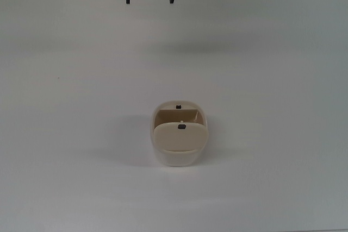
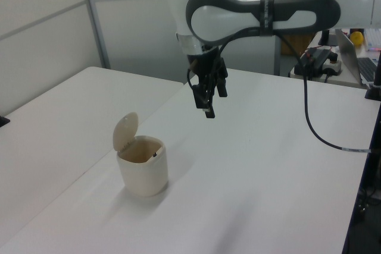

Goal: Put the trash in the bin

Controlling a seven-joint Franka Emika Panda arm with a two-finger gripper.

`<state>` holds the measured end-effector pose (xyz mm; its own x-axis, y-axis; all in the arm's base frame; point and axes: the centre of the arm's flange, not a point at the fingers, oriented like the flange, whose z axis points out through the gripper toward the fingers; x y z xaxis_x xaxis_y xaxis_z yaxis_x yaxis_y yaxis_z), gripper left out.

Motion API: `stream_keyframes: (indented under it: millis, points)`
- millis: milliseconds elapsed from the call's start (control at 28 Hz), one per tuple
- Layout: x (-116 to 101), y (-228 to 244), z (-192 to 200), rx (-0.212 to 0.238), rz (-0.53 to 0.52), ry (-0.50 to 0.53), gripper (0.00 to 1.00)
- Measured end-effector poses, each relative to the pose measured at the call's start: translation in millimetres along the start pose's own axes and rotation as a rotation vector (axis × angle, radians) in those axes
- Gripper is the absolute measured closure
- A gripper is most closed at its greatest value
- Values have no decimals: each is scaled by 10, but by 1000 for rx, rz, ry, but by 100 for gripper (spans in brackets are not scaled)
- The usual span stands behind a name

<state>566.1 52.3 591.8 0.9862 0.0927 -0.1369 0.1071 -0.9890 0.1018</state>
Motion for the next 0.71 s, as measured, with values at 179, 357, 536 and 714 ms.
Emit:
stream_keyframes:
  millis: [179, 357, 536, 714]
  points:
    - [-109, 71, -34, 13, 13, -36, 0]
    - [-222, 109, -194, 22, 46, -9, 0]
    - [-363, 165, -378, 38, 76, 26, 0]
    - [-385, 164, -404, 74, 87, 31, 0]
